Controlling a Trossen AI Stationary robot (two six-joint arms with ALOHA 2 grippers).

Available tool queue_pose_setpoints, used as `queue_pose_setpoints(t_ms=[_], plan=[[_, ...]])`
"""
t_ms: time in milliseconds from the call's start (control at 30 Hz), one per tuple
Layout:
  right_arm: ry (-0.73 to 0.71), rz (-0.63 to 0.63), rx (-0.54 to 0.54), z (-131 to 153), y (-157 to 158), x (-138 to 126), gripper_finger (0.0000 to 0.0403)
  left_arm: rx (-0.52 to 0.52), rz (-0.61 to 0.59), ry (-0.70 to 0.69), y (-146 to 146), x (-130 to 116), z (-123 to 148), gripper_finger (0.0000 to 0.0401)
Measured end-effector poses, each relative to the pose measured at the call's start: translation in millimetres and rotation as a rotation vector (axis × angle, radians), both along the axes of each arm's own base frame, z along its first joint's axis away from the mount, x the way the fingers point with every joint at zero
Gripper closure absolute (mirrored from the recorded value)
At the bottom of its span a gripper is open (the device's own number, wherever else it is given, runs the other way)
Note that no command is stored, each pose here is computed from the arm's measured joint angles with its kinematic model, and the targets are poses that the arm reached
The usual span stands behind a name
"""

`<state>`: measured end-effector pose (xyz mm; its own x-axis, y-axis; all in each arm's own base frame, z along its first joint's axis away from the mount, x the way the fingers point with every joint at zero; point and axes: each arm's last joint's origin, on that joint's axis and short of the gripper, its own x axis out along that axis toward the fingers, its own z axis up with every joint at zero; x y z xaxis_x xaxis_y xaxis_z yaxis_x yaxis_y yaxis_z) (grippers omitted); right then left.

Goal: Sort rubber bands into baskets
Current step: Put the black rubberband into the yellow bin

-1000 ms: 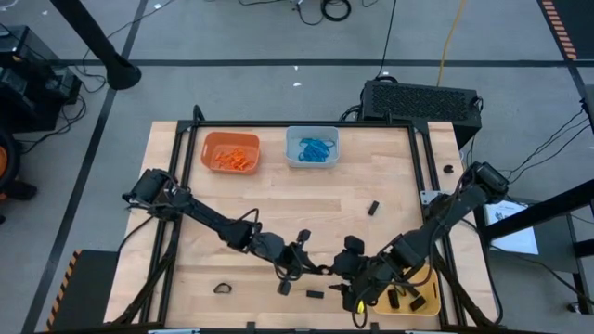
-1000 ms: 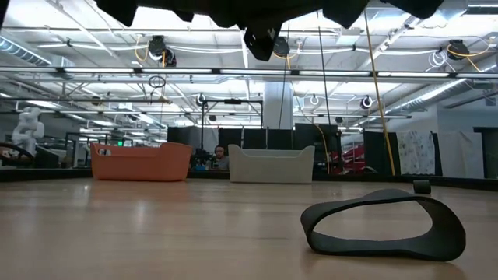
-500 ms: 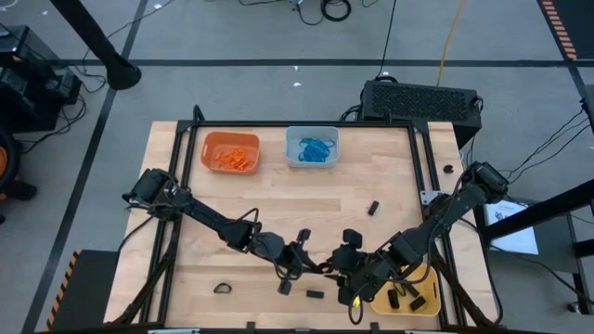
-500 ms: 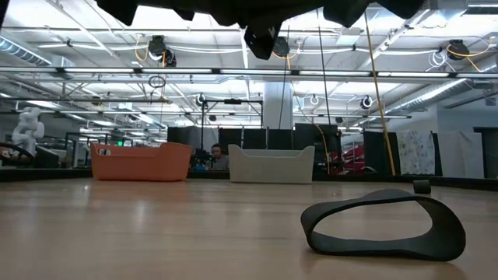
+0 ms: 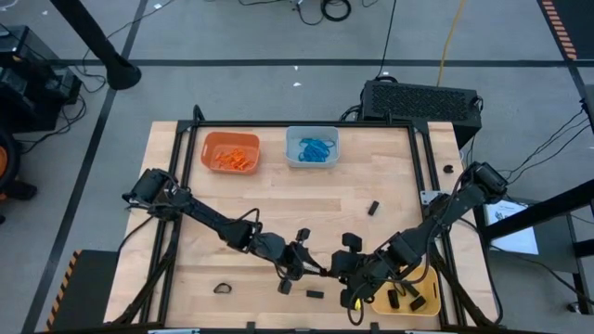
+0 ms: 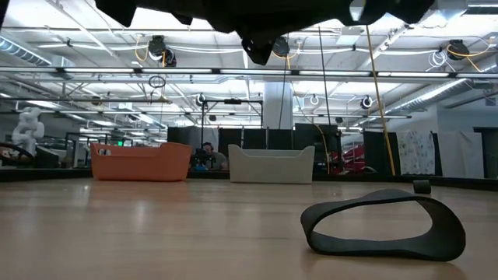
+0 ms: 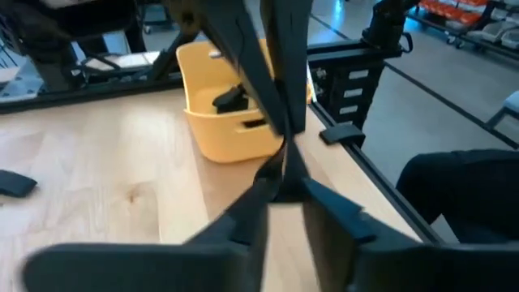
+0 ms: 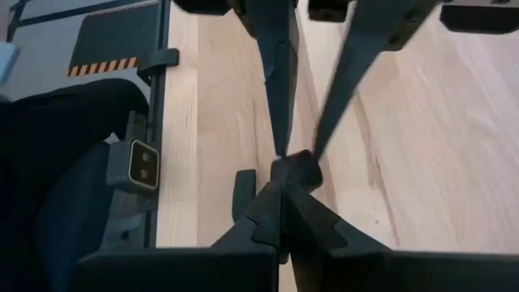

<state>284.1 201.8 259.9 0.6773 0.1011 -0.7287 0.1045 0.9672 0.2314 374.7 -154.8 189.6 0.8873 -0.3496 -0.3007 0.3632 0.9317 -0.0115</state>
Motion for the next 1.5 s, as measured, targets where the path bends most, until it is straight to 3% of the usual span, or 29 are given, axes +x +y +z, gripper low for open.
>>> queue_pose_setpoints(t_ms=[200, 333, 500, 600, 733, 933, 1067, 1267, 1400, 1500], plan=[[0.079, -0.006, 0.076, -3, 2, -5, 0.0401, 0.039, 0.012, 0.087, 3, -5, -2, 0.0228], [0.206, -0.048, 0.131, -9, 7, -18, 0.0401, 0.048, 0.045, 0.208, 8, -18, 8, 0.0198], [0.392, -0.126, 0.212, -15, 18, -40, 0.0402, 0.06, 0.084, 0.475, 7, -51, 15, 0.0194], [0.483, -0.169, 0.264, -16, 29, -56, 0.0402, 0.111, 0.111, 0.653, 0, -78, 13, 0.0194], [0.532, -0.208, 0.269, -18, 43, -76, 0.0402, 0.201, 0.207, 0.774, -12, -103, 7, 0.0194], [0.668, -0.387, 0.203, -20, 52, -120, 0.0403, 0.266, 0.321, 0.839, -26, -127, 2, 0.0194], [0.743, -0.513, 0.188, -22, 58, -143, 0.0403, 0.252, 0.324, 0.833, -38, -137, 2, 0.0194], [0.74, -0.611, 0.238, -26, 66, -151, 0.0403, 0.225, 0.356, 0.874, -48, -159, -14, 0.0194], [0.746, -0.633, 0.202, -37, 71, -150, 0.04, 0.159, 0.417, 0.959, -49, -176, -29, 0.0194], [0.75, -0.632, 0.17, -46, 75, -148, 0.039, 0.131, 0.396, 1.045, -53, -188, -35, 0.0194]])
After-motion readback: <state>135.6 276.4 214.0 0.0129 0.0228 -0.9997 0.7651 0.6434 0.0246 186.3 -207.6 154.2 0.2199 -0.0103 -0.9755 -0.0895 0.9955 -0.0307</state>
